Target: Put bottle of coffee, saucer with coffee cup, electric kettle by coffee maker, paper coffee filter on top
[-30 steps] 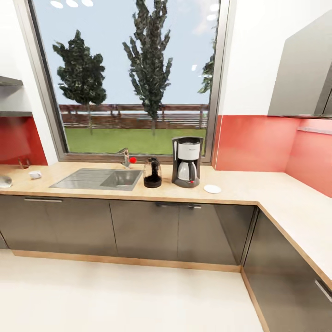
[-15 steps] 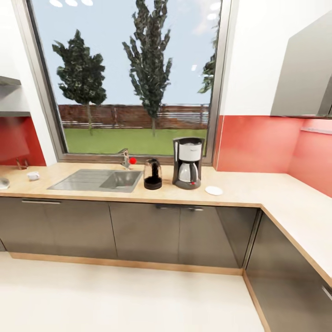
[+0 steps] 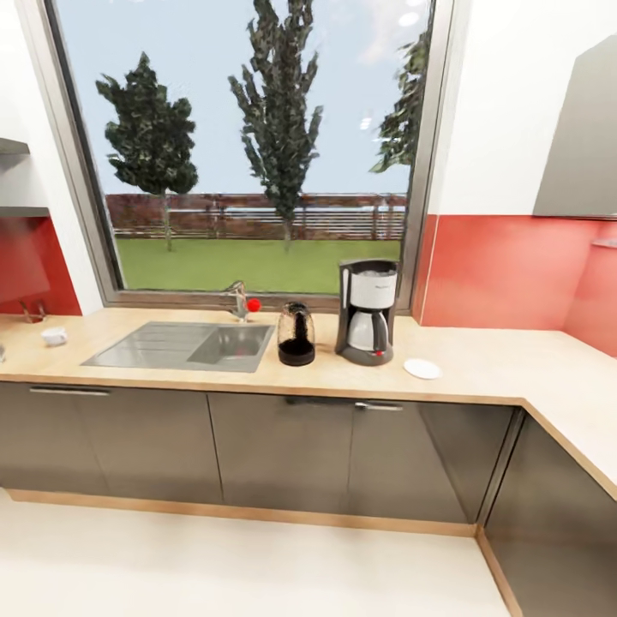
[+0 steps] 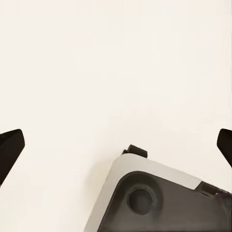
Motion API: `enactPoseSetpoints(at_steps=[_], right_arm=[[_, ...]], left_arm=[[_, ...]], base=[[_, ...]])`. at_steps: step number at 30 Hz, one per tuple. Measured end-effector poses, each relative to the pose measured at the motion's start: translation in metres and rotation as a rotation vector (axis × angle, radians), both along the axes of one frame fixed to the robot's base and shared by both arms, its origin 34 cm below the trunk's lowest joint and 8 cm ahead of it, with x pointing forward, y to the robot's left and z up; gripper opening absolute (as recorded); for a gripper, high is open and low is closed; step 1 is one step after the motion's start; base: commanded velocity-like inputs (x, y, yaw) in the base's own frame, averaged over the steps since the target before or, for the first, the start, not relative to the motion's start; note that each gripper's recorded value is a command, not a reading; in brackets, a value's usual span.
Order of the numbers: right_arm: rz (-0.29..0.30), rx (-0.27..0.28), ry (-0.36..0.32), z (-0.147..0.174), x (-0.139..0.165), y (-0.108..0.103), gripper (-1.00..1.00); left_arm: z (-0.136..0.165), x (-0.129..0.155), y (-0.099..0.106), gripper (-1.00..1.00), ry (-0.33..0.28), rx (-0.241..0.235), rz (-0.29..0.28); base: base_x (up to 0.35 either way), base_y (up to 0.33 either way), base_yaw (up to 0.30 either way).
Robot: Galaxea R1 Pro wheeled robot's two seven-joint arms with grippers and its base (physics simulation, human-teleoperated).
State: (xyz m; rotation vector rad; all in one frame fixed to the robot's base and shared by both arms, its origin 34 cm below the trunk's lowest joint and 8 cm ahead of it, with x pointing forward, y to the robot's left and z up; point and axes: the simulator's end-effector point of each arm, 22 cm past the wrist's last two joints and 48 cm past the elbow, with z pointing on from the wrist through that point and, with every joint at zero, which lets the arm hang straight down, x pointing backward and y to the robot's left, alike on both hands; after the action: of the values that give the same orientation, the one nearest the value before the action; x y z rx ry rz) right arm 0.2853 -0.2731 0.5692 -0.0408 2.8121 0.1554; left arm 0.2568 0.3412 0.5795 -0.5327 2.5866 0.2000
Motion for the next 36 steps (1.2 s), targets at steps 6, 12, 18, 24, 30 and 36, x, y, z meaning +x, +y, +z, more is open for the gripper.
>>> enactPoseSetpoints(at_steps=[6, 12, 18, 24, 30, 36], right_arm=[[-0.002, -0.002, 0.000, 0.000, 0.000, -0.001, 1.00], [-0.007, -0.013, -0.001, 0.000, 0.000, -0.003, 1.00], [-0.007, -0.014, -0.001, 0.000, 0.000, -0.004, 1.00], [-0.009, -0.015, -0.002, 0.000, 0.001, -0.005, 1.00], [-0.078, -0.018, -0.007, 0.000, 0.003, -0.011, 1.00], [-0.118, -0.022, -0.016, 0.002, 0.007, -0.020, 1.00]], left_arm=[[-0.002, 0.003, -0.017, 1.00, -0.007, -0.042, -0.036], [-0.002, 0.004, -0.020, 1.00, -0.010, -0.051, -0.042], [-0.002, 0.003, -0.020, 1.00, -0.010, -0.051, -0.040], [-0.002, 0.003, -0.019, 1.00, -0.010, -0.051, -0.036], [-0.001, 0.004, -0.019, 1.00, -0.012, -0.050, -0.034], [-0.001, 0.006, -0.018, 1.00, -0.020, -0.050, -0.030]], base=[[0.305, 0.215, 0.000], [0.293, 0.228, 0.000], [0.289, 0.233, 0.000], [0.284, 0.236, 0.000], [0.277, 0.240, -0.055], [0.262, 0.252, -0.191]])
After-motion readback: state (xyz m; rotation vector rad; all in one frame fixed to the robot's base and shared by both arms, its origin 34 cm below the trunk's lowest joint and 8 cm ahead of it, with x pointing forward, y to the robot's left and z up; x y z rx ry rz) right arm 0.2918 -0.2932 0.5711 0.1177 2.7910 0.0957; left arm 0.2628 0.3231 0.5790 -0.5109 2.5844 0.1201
